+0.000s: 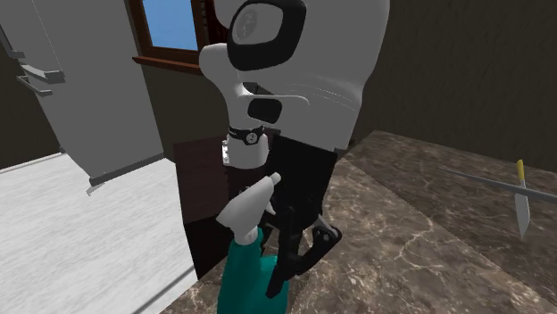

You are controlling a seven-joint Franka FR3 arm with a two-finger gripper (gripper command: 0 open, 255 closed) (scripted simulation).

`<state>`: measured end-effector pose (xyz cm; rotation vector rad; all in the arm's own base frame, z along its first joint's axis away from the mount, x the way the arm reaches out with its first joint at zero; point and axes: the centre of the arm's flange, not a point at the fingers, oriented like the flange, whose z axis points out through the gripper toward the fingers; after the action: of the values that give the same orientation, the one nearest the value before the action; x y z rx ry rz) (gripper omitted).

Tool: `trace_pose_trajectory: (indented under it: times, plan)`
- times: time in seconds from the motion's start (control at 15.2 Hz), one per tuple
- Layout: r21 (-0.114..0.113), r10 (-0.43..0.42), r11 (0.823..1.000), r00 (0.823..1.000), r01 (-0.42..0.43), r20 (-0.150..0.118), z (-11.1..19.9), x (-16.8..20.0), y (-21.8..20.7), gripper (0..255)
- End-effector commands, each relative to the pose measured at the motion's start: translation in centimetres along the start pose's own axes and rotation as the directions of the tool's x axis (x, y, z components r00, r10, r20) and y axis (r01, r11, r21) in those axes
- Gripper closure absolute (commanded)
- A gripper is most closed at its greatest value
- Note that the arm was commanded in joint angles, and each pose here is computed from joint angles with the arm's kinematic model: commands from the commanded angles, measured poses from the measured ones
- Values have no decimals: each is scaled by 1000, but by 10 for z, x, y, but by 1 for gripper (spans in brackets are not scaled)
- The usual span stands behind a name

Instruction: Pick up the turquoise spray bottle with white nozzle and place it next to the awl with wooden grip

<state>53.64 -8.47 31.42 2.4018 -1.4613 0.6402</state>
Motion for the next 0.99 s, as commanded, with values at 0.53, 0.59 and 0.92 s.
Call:
trace_pose_trajectory:
  times: [0.53,0.59,0.92]
  plan:
    - [0,0,1000,1000,0,0,-47,27,-1,255]
    - [0,0,1000,1000,0,0,-52,29,-1,255]
    - [0,0,1000,1000,0,0,-75,42,-1,255]
